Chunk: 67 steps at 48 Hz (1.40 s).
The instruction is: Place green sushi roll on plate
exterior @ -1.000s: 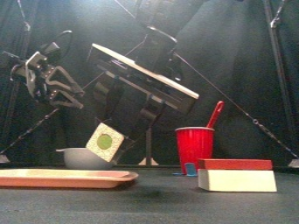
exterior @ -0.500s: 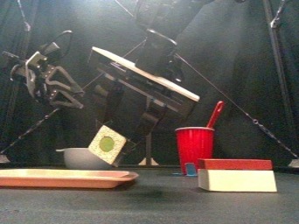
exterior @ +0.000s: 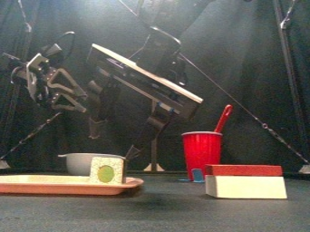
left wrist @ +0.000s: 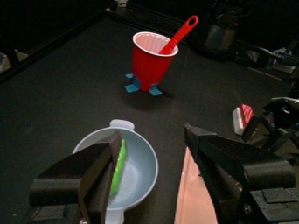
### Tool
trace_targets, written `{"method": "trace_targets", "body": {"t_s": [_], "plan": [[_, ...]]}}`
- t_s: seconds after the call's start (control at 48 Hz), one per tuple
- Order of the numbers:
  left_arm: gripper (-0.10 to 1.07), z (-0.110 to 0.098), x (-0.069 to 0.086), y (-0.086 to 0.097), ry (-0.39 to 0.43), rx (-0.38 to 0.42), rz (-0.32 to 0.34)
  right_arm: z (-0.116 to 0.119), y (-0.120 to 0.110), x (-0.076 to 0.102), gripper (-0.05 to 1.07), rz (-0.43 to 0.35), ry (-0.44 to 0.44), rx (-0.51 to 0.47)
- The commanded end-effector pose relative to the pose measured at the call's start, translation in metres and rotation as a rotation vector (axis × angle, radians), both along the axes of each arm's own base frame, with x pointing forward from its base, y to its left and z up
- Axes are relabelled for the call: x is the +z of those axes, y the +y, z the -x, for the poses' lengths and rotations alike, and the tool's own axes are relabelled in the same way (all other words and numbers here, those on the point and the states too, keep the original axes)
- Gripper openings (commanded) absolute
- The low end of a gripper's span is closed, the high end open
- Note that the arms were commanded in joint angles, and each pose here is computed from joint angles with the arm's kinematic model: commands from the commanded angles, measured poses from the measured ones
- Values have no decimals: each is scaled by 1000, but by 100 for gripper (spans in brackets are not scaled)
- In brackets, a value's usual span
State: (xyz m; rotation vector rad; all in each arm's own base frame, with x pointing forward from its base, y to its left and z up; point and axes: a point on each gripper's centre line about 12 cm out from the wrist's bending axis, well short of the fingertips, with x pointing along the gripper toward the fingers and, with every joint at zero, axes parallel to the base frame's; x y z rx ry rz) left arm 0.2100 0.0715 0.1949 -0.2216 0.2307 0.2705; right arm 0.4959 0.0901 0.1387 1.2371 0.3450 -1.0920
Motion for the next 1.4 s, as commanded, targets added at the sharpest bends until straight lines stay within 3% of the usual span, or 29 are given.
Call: {"method": "trace_targets", "body": {"t_s": [0.0, 0.688, 1.0, 1.375], "plan": [[93, -3, 4, 1, -13, 0, -4, -7, 1, 18, 93, -21, -52, 2], [93, -3, 4, 1, -13, 0, -4, 1, 8, 19, 93, -29, -36, -2], [93, -3, 5, 1, -15, -1, -4, 7, 7, 30, 93, -2, -30, -13], [93, -2, 5, 1, -15, 0, -4, 2, 13, 21, 93, -30, -40, 10]]}}
